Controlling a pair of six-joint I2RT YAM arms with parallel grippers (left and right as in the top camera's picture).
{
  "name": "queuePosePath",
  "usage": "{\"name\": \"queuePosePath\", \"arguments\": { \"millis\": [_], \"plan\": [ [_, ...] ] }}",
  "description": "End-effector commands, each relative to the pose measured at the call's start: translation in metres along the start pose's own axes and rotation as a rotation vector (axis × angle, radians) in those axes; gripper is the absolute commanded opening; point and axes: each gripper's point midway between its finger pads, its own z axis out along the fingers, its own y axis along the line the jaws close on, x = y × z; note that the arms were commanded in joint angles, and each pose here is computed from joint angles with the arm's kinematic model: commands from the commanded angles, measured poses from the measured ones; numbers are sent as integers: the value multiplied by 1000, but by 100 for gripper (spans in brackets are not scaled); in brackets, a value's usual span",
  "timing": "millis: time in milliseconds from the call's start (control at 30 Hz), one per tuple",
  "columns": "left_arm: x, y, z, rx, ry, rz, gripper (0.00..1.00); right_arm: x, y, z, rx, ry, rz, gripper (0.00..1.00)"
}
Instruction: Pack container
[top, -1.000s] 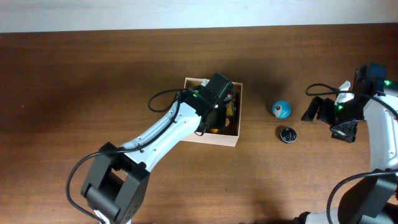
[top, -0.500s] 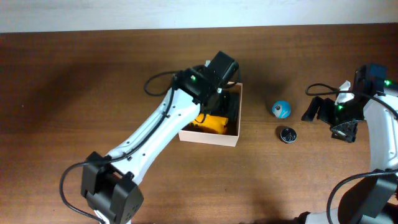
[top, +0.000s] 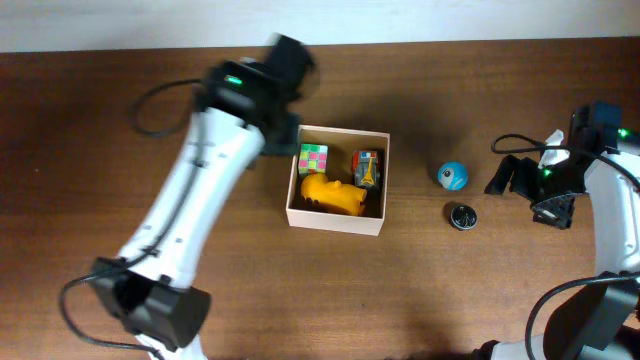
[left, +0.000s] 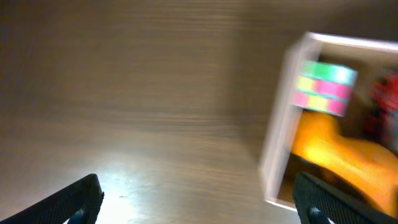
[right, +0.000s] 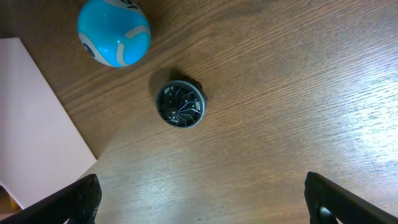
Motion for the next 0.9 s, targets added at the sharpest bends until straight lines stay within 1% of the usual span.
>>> {"name": "queuePosePath", "arguments": {
  "millis": [0, 67, 133, 267, 400, 533, 600, 733, 867],
  "plan": [
    [-8, 51, -23, 36, -37, -113, 99, -4, 1, -3, -6, -11, -8, 98],
    [-7, 73, -26, 69, -27, -174, 99, -8, 1, -3, -8, -27, -12, 99],
    [-3, 95, -30, 76, -16, -236, 99, -25, 5, -4, -21, -96, -28, 99],
    [13, 131, -30, 37, 39, -318, 99, -39, 19, -6, -99, -151, -50, 99],
    [23, 149, -27, 12, 79, -357, 99, -44, 26, -8, -134, -171, -60, 99],
    [28, 155, -27, 2, 101, -370, 99, -50, 45, -10, -201, -200, -107, 99],
    [28, 155, -27, 3, 102, -370, 99, -48, 52, -7, -167, -204, -177, 98],
    [29, 154, -27, 3, 102, -369, 99, -48, 61, 3, 4, -236, -280, 99],
    [28, 154, -27, 3, 102, -368, 99, -51, 81, 12, 95, -276, -374, 99]
  ]
}}
